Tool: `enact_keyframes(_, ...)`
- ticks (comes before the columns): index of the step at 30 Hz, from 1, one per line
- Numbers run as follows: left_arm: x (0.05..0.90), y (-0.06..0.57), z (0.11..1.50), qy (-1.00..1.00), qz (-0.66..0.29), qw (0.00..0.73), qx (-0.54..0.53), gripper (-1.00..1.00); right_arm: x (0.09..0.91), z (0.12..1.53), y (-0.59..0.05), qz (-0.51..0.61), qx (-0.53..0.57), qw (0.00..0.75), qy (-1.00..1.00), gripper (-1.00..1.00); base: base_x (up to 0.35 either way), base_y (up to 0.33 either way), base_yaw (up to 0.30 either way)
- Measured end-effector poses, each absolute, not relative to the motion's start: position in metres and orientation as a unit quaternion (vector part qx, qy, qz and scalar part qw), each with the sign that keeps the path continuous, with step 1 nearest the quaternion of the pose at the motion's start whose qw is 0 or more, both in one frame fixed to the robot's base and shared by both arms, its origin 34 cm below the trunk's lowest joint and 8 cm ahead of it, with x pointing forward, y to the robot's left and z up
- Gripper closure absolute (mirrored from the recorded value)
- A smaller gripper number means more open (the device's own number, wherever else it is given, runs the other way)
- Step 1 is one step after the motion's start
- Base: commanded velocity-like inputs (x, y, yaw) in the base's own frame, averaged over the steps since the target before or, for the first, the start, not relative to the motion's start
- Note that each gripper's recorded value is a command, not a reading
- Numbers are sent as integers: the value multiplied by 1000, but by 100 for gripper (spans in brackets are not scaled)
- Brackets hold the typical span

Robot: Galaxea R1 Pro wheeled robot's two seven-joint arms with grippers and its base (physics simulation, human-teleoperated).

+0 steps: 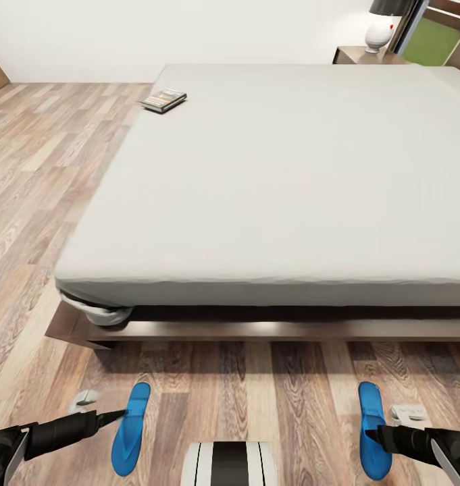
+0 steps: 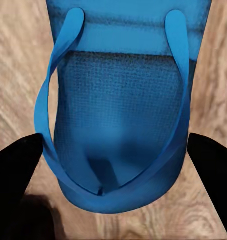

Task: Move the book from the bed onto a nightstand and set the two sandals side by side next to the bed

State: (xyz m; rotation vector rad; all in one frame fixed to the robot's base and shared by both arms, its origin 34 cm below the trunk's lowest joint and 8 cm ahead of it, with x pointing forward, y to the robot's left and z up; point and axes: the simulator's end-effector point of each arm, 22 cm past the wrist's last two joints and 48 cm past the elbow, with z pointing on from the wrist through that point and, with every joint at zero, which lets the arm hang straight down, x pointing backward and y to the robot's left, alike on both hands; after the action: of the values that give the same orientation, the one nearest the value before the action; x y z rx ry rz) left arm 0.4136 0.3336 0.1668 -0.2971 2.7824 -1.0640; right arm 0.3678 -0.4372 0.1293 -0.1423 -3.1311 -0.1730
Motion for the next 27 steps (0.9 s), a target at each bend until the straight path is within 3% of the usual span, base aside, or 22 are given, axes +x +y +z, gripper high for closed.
enact_keyframes(27,413,337,166,928,-351,73,-99,-100,367,128,-433,-57,-46,2,-997,100,0,284,0)
